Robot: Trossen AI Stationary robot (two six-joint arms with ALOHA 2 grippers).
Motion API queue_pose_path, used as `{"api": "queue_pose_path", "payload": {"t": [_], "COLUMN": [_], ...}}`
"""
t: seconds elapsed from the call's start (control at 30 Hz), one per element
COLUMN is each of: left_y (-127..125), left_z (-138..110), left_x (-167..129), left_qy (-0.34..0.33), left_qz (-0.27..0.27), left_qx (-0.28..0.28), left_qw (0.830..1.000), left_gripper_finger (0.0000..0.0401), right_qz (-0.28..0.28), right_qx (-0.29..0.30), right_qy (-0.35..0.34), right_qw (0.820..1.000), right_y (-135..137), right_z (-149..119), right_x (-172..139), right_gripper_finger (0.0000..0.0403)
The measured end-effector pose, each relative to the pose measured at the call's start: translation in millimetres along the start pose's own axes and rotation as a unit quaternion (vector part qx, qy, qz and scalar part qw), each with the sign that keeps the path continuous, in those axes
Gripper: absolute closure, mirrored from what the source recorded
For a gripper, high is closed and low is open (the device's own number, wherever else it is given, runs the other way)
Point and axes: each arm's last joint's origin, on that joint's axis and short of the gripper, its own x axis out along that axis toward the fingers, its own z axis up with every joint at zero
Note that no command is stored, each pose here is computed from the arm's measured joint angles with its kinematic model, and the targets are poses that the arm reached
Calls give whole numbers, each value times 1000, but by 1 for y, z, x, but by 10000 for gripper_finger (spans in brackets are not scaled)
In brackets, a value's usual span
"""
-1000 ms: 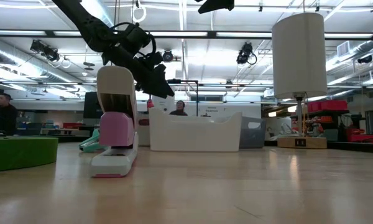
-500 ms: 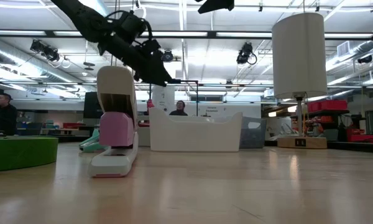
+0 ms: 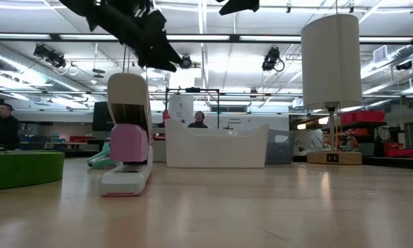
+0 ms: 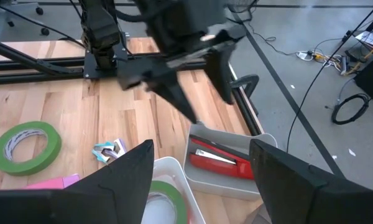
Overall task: Pick and place Stapler, Stapler remover, tape
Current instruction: Put the purple staple remover into the black bin
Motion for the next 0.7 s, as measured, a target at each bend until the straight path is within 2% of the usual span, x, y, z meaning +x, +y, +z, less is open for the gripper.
{"api": "queue_pose_path", "payload": {"t": [0.1,0.33,0.57,0.7], "left_y": [-12,-34,-51,-57], "left_z": [0,-14,-33,-40], "left_x": [-11,-28,-35,-40], "left_qy": [9,94,197,240], "left_qz": [-20,-53,-80,-87], "left_qx": [3,-25,-9,-32], "left_qw": [1000,994,977,966], "left_gripper_finger": [113,115,138,150], "right_qz": [0,0,0,0], "right_qx": [0,0,0,0], "right_qy": [0,0,0,0], "right_qw": [1000,1000,1000,1000], "right_y": [0,0,0,0], "right_z": [0,0,0,0], "right_x": [0,0,0,0], "right_gripper_finger": [140,140,140,140]}}
